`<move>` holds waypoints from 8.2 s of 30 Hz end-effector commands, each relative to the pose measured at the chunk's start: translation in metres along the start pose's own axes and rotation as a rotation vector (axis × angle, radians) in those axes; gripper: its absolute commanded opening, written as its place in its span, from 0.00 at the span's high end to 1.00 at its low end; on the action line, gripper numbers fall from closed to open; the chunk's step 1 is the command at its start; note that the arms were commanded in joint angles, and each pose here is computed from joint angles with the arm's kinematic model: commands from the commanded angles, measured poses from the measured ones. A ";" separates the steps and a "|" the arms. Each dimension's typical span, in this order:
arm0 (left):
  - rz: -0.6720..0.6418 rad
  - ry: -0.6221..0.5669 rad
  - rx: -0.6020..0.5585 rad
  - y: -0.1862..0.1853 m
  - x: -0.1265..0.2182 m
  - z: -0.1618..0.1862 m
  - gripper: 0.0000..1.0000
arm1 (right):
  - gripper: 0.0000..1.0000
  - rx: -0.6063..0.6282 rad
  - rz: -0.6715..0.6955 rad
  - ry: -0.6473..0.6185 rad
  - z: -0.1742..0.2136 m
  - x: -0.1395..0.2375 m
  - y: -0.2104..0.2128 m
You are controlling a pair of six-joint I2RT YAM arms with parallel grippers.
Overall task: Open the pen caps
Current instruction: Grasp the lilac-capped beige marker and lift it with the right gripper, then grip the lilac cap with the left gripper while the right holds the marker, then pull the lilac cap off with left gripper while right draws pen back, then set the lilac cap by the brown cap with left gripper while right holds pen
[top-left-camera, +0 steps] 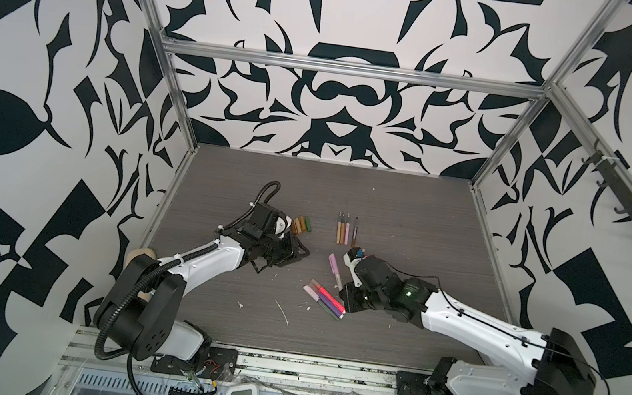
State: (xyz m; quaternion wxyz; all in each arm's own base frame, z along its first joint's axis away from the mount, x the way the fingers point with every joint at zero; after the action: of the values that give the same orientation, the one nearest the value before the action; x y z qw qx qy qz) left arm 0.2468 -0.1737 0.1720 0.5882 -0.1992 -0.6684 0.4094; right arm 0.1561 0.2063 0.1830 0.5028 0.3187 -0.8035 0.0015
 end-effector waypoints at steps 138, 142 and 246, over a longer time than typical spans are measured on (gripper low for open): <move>0.067 -0.107 -0.156 -0.070 0.047 -0.053 1.00 | 1.00 0.036 -0.235 0.047 0.020 -0.019 0.046; 0.015 -0.208 -0.195 -0.075 0.062 -0.054 1.00 | 1.00 0.034 -0.238 0.049 0.021 -0.018 0.046; -0.417 0.156 0.153 0.043 -0.039 -0.169 1.00 | 1.00 -0.005 -0.151 0.020 0.033 -0.013 0.034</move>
State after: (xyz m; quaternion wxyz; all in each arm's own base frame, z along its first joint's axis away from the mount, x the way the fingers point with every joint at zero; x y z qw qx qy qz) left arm 0.4157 -0.1238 0.1233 0.6956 -0.0563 -0.6437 0.3141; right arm 0.1160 0.2342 0.1646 0.5160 0.3861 -0.7640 -0.0327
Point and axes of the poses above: each gripper's point midway between its finger pads, its own x axis back along the fingers, its own y axis along the line the jaws close on, z = x × y, the point moved 10 cm from there along x, back along the fingers, and after that the axes turned 10 degrees about x, right-handed, at the moved point
